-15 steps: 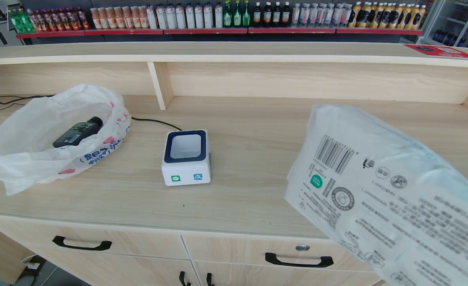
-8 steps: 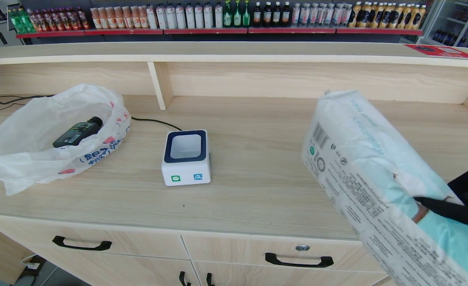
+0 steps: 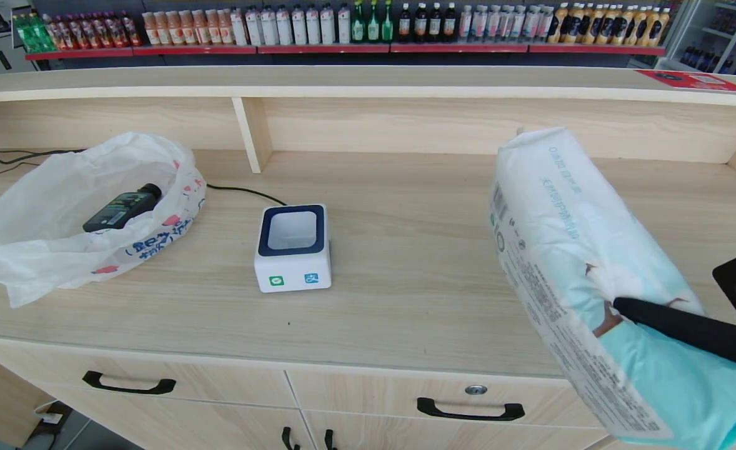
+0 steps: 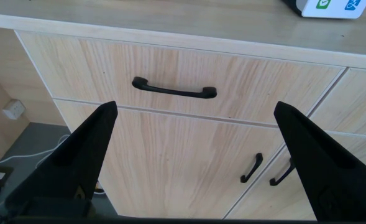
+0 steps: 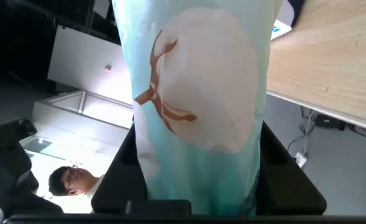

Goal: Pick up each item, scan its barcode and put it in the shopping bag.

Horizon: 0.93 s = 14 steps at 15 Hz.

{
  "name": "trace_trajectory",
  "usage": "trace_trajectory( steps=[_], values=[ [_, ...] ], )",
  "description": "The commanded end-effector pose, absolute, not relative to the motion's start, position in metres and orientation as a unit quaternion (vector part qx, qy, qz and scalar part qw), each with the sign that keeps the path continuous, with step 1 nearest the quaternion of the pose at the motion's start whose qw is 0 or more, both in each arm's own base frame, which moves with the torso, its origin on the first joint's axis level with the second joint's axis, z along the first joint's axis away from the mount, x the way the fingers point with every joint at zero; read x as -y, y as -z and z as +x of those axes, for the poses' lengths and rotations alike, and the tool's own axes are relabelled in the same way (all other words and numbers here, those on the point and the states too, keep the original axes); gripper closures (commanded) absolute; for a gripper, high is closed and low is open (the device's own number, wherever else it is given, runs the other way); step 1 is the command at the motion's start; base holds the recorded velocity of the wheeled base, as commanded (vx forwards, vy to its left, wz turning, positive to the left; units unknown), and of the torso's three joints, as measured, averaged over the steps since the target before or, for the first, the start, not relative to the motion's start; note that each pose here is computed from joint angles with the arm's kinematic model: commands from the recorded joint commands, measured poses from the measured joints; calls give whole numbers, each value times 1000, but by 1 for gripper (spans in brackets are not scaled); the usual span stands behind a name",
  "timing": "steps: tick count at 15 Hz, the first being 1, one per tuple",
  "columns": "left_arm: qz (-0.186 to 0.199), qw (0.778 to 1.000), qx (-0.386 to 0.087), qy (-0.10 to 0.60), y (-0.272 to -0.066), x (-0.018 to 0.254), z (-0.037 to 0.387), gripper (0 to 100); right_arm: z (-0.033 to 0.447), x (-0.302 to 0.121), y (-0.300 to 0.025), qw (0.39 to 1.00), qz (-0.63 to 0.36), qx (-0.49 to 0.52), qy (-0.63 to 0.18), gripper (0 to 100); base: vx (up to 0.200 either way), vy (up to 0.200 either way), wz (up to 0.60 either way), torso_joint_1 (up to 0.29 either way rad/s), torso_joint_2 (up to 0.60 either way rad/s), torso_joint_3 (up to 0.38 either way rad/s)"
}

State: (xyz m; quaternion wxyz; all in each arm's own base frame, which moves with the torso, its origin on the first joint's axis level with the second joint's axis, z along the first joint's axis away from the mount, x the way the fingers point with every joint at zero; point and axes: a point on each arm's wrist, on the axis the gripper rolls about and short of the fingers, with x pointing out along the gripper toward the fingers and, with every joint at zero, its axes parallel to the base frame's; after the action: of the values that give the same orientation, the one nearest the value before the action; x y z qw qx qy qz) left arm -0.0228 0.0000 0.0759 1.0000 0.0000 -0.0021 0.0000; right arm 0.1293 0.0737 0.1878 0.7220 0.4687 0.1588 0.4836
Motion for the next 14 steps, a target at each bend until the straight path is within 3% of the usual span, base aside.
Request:
trace_trajectory(
  steps=[1,4,7,14],
  values=[
    [0,1000,2,0,-76,0,-23,0,137,-77,-191,743,457,-131,-471,100,0,0,0,0,0,0],
    [0,1000,2,0,-76,0,-23,0,165,-85,-180,830,394,-74,-388,100,0,0,0,0,0,0],
    [0,1000,2,0,-76,0,-23,0,167,-86,-189,842,376,-40,-385,100,0,0,0,0,0,0],
    [0,1000,2,0,-76,0,-23,0,175,-82,-188,922,158,59,-350,100,0,0,0,0,0,0]
  ],
)
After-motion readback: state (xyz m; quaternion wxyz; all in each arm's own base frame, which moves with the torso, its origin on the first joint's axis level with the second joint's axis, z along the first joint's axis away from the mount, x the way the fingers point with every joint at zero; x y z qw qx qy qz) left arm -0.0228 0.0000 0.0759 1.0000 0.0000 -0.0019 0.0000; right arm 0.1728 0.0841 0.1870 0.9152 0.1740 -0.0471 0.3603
